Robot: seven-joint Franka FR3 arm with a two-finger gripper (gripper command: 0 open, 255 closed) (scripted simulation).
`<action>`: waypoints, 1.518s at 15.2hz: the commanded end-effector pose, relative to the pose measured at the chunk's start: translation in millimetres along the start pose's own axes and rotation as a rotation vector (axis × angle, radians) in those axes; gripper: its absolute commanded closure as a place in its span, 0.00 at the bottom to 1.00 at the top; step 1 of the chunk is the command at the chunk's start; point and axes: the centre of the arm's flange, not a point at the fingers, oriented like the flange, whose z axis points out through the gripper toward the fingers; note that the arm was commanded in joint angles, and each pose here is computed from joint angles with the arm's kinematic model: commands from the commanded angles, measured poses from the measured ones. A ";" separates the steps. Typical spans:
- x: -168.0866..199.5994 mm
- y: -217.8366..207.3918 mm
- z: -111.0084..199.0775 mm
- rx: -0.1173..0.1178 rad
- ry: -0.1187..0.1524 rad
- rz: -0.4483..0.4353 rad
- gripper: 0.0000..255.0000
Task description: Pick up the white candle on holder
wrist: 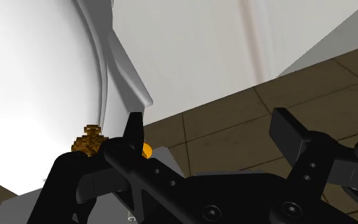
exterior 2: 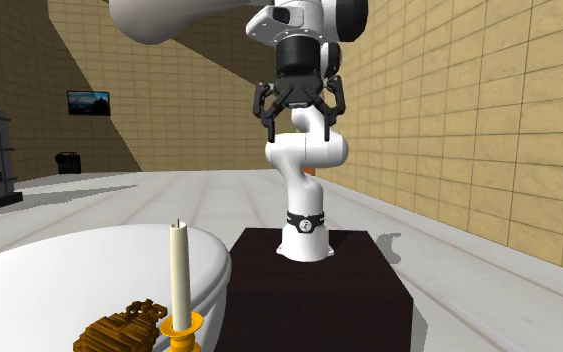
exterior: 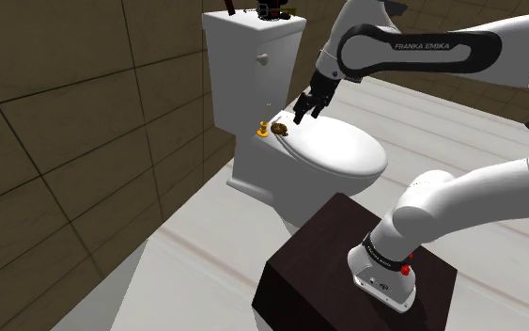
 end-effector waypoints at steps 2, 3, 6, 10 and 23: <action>23.2 5.4 26.1 -0.014 0.045 0.029 0.00; 31.1 7.9 34.1 -0.018 0.059 0.039 0.00; 55.5 16.3 57.2 -0.032 0.101 0.068 0.00; 89.0 29.0 86.2 -0.050 0.157 0.107 0.00; 171.5 67.8 163.1 -0.094 0.291 0.200 0.00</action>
